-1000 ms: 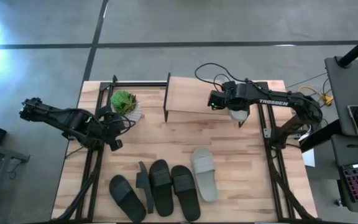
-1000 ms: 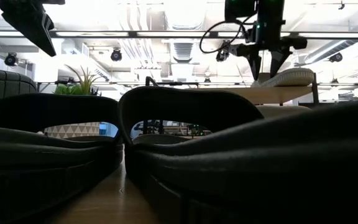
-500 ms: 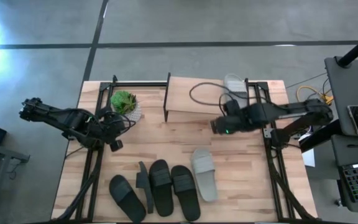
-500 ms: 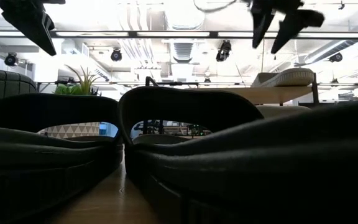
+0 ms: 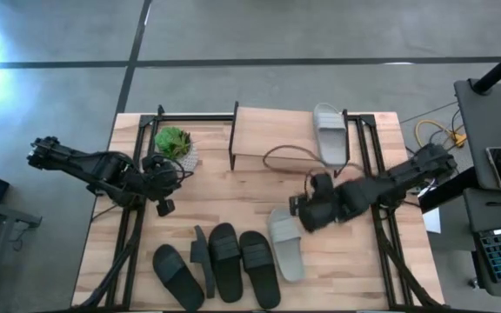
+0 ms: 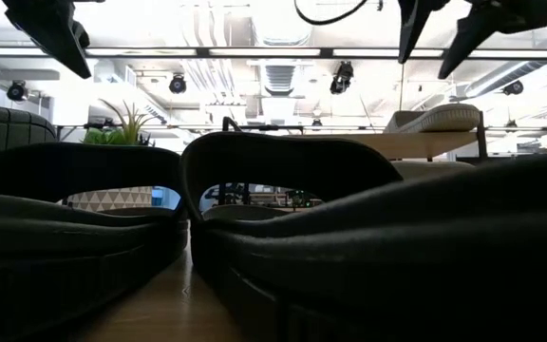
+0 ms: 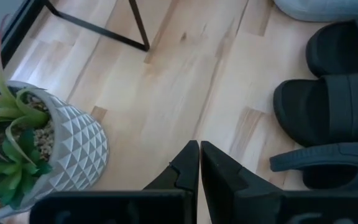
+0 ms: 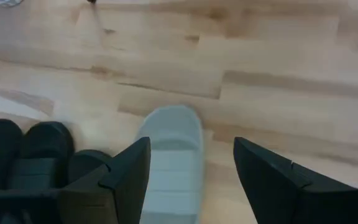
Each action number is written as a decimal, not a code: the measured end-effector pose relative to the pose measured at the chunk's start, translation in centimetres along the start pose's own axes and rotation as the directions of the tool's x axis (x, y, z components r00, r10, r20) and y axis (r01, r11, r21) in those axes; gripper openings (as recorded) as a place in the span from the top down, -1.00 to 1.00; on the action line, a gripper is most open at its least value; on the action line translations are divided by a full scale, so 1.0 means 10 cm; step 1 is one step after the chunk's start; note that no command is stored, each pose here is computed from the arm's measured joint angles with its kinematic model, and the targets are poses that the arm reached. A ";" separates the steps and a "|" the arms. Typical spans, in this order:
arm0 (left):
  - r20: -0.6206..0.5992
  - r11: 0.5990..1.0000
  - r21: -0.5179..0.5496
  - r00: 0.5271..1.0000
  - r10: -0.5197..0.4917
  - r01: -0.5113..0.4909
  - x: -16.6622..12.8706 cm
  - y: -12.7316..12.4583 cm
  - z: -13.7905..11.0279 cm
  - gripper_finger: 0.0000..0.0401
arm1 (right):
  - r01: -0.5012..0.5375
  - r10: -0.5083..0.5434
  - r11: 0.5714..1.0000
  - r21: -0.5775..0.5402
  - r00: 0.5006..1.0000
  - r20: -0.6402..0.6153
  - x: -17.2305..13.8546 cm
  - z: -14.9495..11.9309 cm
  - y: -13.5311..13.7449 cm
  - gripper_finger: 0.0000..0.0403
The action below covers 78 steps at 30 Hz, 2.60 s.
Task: Pick and place slides into the shelf
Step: Put the gray slipper on the shelf
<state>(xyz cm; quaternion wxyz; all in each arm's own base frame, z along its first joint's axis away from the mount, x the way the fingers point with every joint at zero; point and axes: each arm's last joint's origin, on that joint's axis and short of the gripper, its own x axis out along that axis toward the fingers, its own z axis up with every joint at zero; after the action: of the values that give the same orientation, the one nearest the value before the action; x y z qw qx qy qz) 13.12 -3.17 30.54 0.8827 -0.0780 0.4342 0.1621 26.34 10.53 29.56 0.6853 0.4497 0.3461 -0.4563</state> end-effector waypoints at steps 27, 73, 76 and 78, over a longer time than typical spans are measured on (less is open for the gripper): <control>-0.028 1.000 0.018 1.000 -0.005 0.005 0.03 0.00 -0.03 0.99 | -0.062 0.113 0.899 0.433 0.989 -0.092 0.84 -1.17 0.43 -0.10; -0.039 0.998 0.067 0.999 -0.007 0.009 0.04 -0.01 -0.03 0.99 | 0.111 -0.181 0.938 0.328 0.964 0.193 1.32 -0.75 0.06 0.71; -0.039 0.998 0.067 0.999 -0.007 0.009 0.04 -0.01 -0.03 0.99 | 0.115 -0.183 0.941 0.318 0.964 0.194 1.32 -0.75 0.05 0.81; -0.039 0.998 0.067 0.999 -0.007 0.009 0.04 -0.01 -0.03 0.99 | 0.116 -0.184 0.941 0.317 0.964 0.194 1.32 -0.75 0.05 0.89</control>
<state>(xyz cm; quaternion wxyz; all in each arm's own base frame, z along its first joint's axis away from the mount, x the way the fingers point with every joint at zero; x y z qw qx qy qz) 13.09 -3.24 30.03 0.8768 -0.0531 0.4562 0.1423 30.89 13.47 15.33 0.6055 0.4679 0.2274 -0.6022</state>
